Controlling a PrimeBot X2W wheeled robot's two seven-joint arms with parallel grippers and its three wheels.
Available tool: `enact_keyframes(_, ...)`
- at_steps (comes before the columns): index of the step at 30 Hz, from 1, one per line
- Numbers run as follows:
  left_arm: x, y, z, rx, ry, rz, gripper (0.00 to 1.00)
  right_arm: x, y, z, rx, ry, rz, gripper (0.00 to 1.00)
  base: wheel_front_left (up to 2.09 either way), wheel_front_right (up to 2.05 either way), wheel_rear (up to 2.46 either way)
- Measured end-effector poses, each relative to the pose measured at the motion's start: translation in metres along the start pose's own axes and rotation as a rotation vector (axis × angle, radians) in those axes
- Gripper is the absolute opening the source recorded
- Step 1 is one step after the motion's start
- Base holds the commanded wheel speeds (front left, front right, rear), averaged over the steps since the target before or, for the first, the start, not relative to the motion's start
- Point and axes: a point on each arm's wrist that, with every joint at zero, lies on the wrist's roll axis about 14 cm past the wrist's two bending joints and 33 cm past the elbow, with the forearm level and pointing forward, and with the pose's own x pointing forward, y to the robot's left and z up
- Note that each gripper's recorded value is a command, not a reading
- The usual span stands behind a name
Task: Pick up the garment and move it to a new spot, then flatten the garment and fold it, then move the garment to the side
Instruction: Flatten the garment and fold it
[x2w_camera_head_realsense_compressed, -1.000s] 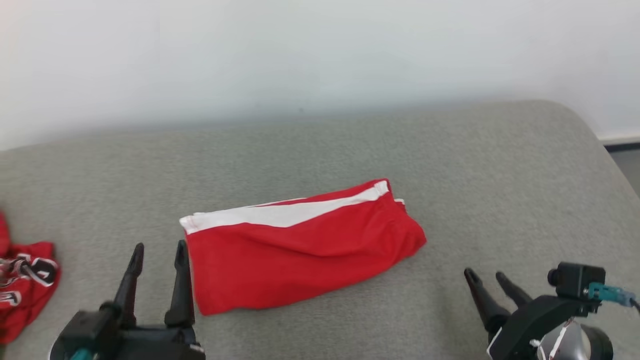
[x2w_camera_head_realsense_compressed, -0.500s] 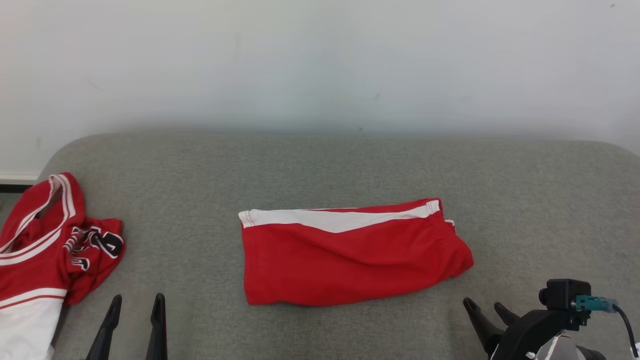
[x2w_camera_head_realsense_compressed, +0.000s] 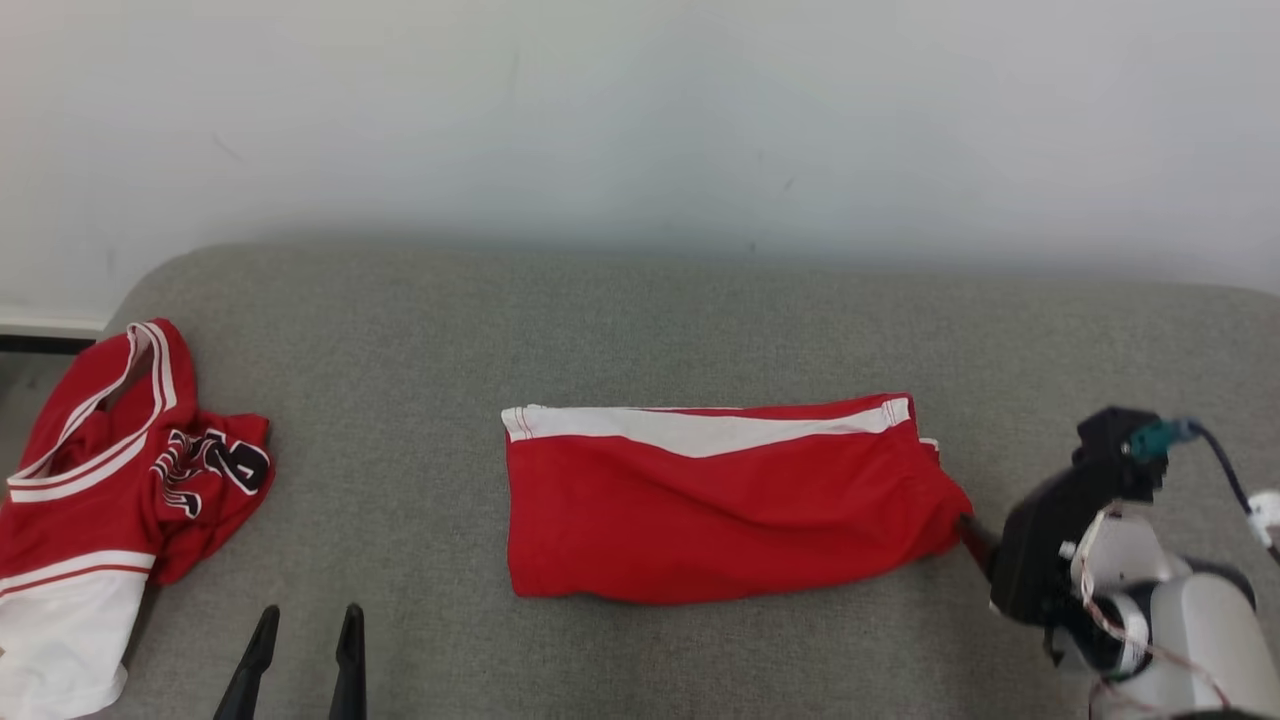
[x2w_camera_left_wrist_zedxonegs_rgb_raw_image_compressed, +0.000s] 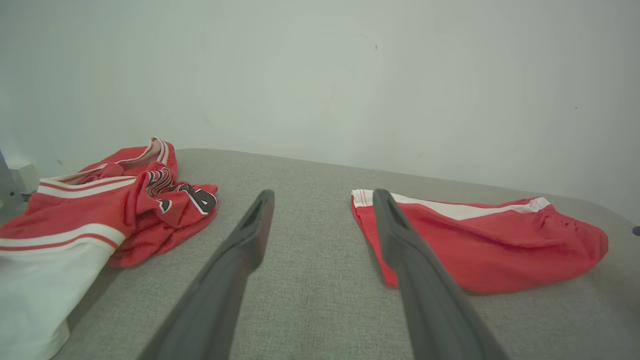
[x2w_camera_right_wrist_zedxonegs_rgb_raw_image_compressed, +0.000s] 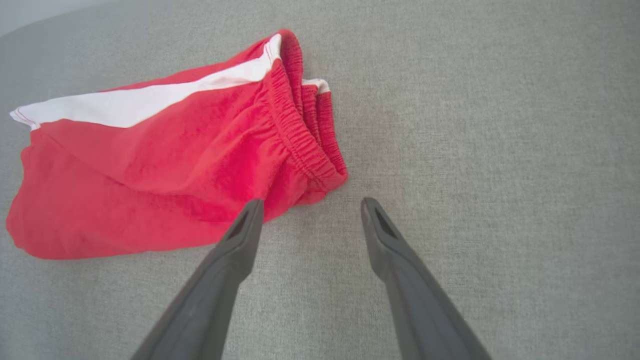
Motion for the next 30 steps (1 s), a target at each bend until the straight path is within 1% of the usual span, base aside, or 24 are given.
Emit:
enact_keyframes(5,0.010,-0.005,-0.008,-0.009,0.023,-0.015,1.00,0.015,-0.003,0.031,-0.004,0.039,-0.031,1.00,0.00,0.00,0.00)
enact_keyframes(10,0.022,-0.007,-0.016,-0.016,0.044,-0.024,1.00,0.037,-0.008,0.043,-0.005,0.102,-0.065,1.00,0.00,0.00,0.00)
enact_keyframes(15,0.027,-0.007,-0.027,-0.022,0.076,-0.023,1.00,0.060,-0.012,0.038,-0.009,0.161,-0.093,1.00,0.00,0.00,0.00)
enact_keyframes(19,0.028,-0.004,-0.032,-0.021,0.090,-0.012,1.00,0.075,-0.010,0.023,-0.014,0.213,-0.093,1.00,0.00,0.00,0.00)
enact_keyframes(27,0.027,-0.004,-0.041,-0.026,0.122,-0.011,1.00,0.090,-0.010,0.003,0.002,0.267,-0.086,1.00,0.00,0.00,0.00)
enact_keyframes(30,0.028,-0.005,-0.043,-0.027,0.130,-0.013,1.00,0.095,-0.006,0.001,0.012,0.279,-0.070,1.00,0.00,0.00,0.00)
